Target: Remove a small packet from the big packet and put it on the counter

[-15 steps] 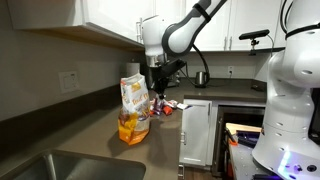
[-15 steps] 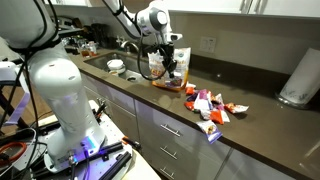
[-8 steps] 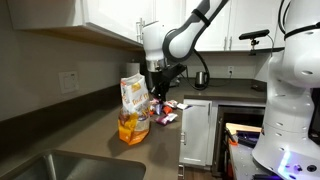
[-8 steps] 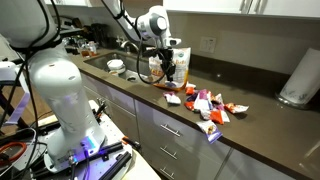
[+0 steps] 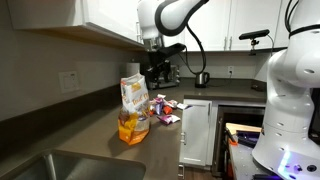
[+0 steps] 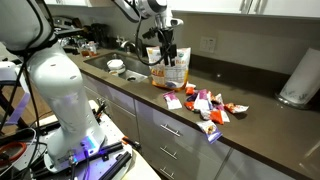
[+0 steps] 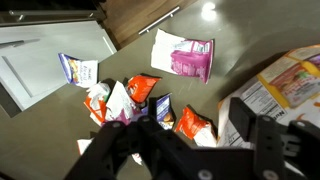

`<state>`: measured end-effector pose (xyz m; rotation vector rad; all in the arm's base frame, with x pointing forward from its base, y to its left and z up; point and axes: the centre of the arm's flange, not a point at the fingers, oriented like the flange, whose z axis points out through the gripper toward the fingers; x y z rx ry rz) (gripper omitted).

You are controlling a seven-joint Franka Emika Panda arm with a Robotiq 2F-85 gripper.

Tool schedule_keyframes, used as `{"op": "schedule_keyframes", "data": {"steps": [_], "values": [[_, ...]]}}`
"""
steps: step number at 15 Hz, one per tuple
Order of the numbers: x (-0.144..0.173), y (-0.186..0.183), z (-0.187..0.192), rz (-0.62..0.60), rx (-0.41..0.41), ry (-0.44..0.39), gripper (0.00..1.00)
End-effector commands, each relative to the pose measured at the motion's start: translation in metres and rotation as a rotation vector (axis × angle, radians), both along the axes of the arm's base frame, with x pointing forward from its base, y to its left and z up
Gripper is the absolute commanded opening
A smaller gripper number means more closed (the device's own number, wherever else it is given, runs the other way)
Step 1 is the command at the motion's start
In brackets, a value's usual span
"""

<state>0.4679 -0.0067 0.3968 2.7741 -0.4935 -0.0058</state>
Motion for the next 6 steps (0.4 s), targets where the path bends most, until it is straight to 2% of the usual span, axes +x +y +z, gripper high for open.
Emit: {"op": "schedule_keyframes", "data": {"steps": [1,6], "values": [[-0.009,0.006,0.052,0.014,0.059,0.062,0.99],[-0.024,0.009,0.097,0.028,0.122,0.094,1.00]]}}
